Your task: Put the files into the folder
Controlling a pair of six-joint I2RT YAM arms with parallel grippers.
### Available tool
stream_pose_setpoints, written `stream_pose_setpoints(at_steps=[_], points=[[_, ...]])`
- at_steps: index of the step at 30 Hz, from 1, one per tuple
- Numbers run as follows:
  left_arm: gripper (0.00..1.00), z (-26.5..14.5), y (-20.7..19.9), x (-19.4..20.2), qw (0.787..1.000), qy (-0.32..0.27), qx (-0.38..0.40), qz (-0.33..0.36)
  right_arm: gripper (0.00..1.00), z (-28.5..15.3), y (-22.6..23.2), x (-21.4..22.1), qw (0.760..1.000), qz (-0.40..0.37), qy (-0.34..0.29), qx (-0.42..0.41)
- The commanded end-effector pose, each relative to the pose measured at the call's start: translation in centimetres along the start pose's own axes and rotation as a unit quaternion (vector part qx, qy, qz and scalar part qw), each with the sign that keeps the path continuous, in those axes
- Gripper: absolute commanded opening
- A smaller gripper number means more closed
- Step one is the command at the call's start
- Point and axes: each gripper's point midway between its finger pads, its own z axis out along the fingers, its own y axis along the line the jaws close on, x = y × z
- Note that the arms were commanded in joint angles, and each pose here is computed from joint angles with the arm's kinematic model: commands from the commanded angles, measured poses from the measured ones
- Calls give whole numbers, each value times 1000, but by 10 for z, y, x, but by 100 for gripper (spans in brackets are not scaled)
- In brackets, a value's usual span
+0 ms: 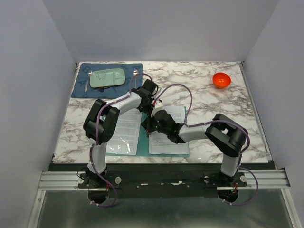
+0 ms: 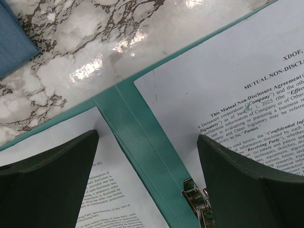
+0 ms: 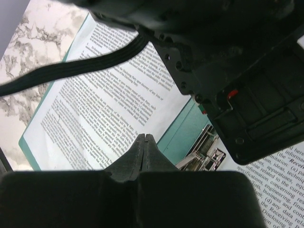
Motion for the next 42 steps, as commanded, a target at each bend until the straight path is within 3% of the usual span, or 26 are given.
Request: stream_pose_setpoints(at_steps=[1,42], points=[[99,19,13,37,998,50,-38,24,1,-1,-3,20,1000,5,17,-7],[97,9,18,47,997,59,-29,31,1,-32,-32,108,992,26,121,18]])
